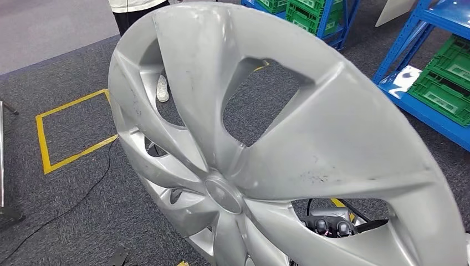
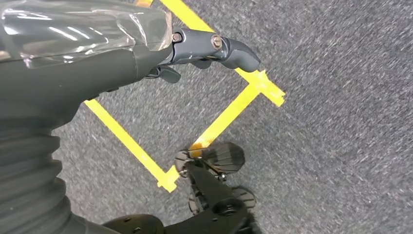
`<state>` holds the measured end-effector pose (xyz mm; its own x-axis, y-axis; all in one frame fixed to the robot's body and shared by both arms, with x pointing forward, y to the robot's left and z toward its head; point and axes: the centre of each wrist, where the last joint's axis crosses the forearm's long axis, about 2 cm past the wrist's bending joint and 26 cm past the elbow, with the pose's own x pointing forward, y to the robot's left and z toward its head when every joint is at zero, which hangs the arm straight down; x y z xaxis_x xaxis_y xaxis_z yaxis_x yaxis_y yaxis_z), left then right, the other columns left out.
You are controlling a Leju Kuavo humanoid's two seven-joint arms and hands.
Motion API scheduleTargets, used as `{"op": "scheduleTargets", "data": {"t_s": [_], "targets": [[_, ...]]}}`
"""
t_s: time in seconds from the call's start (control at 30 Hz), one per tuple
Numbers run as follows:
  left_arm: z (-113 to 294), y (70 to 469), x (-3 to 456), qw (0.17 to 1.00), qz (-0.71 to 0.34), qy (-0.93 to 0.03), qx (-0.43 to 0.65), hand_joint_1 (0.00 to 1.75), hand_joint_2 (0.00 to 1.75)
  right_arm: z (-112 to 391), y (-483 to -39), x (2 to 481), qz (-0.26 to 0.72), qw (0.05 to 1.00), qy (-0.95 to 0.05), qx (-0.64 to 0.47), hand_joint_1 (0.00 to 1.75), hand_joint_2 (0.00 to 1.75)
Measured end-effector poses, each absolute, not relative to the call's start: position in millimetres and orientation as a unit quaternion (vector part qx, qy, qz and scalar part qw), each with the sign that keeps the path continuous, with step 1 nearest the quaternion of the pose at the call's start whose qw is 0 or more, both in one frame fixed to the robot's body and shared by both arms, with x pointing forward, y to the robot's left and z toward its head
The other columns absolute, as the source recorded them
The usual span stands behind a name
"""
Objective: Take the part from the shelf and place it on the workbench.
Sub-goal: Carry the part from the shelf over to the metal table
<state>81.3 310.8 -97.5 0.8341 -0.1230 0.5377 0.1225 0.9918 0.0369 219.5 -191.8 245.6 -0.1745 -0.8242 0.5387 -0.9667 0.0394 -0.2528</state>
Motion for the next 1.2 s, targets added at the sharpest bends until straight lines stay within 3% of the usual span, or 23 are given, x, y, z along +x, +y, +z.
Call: {"op": "scheduleTargets", "data": {"t_s": [1.2], "targets": [[-97.2, 316.5, 76.8, 0.960, -0.058, -0.274, 0.006, 0.00, 1.75, 240.9, -193.1, 218.6, 0.269, 0.119, -0.709, 0.641, 1.24, 1.75]]}}
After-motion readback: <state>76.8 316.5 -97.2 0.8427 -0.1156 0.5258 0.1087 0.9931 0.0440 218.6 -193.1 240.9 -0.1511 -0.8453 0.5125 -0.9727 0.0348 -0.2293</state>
